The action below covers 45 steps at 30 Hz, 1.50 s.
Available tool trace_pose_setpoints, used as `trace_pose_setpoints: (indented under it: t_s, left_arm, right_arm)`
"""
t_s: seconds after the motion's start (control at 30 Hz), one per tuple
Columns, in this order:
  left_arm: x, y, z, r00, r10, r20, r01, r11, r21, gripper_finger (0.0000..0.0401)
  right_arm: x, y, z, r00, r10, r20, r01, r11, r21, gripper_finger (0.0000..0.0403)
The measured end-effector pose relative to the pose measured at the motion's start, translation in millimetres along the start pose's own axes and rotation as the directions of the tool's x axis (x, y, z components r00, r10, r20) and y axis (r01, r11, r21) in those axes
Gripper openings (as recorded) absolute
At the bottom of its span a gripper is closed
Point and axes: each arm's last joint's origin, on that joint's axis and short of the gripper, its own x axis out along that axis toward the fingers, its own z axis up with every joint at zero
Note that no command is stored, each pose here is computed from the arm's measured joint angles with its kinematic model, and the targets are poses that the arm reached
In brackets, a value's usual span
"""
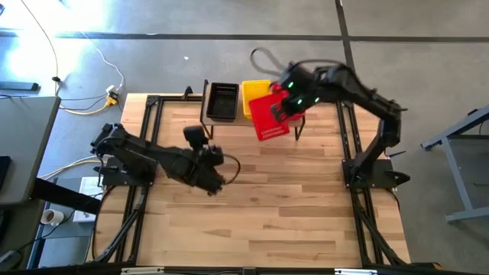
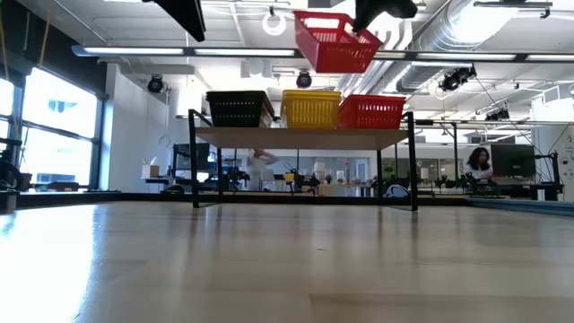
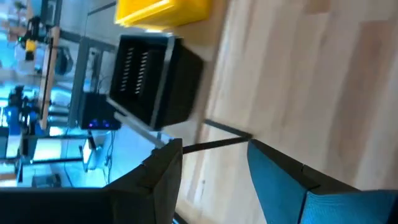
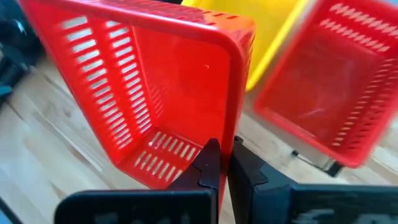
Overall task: Stack baskets on shelf by color
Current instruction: Stack the red bin on top of the red bin on the shelf
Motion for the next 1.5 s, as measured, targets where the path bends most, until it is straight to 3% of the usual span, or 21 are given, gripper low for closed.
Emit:
trace_pose_setpoints:
  t_s: [0.5, 0.73, 0.93, 1.07, 1.5]
  left_arm:
    - [42.3, 62.8, 3.5, 0.992, 0.089, -0.089, -0.100, 0.987, -0.127, 0.0170]
    - [62.5, 79.6, 1.9, 0.983, 0.076, -0.166, -0.107, 0.976, -0.188, 0.0170]
    - [72.4, 88.3, 0.1, 0.977, 0.068, -0.204, -0.114, 0.968, -0.226, 0.0170]
    - [74.9, 89.9, -0.6, 0.975, 0.043, -0.217, -0.093, 0.970, -0.226, 0.0170]
    - [73.2, 87.2, -0.1, 0.977, 0.014, -0.214, -0.053, 0.983, -0.176, 0.0170]
  right_arm:
    - [-31.9, -121.8, 45.8, 0.993, 0.090, 0.075, -0.105, 0.970, 0.219, 0.0000]
    - [-39.8, -160.5, 51.4, 0.981, 0.171, 0.090, -0.192, 0.924, 0.330, 0.0000]
    - [-30.7, -175.3, 55.1, 0.980, 0.195, 0.038, -0.193, 0.891, 0.411, 0.0000]
    - [-18.6, -177.7, 56.3, 0.976, 0.214, -0.038, -0.181, 0.898, 0.401, 0.0000]
    - [8.6, -176.3, 67.7, 0.954, 0.282, -0.104, -0.222, 0.894, 0.389, 0.0000]
